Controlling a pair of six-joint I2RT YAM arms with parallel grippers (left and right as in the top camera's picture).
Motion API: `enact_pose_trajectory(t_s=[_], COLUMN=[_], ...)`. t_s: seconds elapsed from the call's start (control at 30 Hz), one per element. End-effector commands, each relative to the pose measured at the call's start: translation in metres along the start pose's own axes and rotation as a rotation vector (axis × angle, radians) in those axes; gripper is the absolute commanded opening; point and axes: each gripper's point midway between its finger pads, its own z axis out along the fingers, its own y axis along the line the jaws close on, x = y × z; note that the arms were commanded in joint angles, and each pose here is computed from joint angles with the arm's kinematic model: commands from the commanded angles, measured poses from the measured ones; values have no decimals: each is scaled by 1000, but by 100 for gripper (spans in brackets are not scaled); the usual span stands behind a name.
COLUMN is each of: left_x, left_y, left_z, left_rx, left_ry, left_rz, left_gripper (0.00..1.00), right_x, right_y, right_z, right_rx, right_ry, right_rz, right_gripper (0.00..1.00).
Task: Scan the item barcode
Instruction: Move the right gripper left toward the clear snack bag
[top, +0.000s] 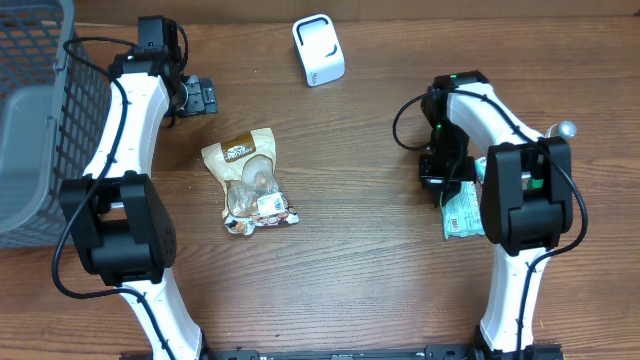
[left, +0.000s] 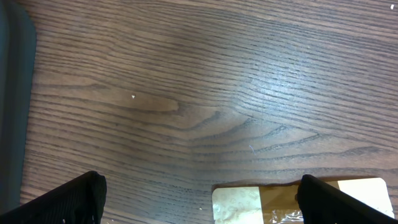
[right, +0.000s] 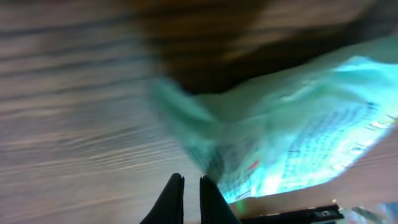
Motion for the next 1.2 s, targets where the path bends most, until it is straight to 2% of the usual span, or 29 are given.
enact_pose_trajectory(t_s=[0.0, 0.3, 0.6, 0.97, 1.1, 1.13, 1.17], left_x=[-7, -7, -7, -7, -7, -7, -7], left_y=[1, 1, 1, 1, 1, 1, 1], left_z=[-5, -5, -5, -5, -5, -5, -5], left_rx=[-8, -8, -8, -8, -8, -8, -8], left_ry=[-23, -23, -23, -23, -23, -23, -23], left_rz=[-12, -12, -12, -12, -12, -12, -12], left_gripper=[99, 99, 99, 100, 100, 100, 100], right_x=[-3, 1, 0, 13, 7, 4, 2], right_y=[-15, -16, -32, 45, 100, 118, 129], right_z=[0, 0, -2, 0, -5, -8, -10], right_rx=[53, 63, 157, -85, -257, -312, -345], right_ry=[-17, -2, -19, 13, -39, -64, -84], right_rz=[42, 38, 56, -33, -108, -139, -160], right_gripper=[8, 8, 8, 12, 22, 28, 38])
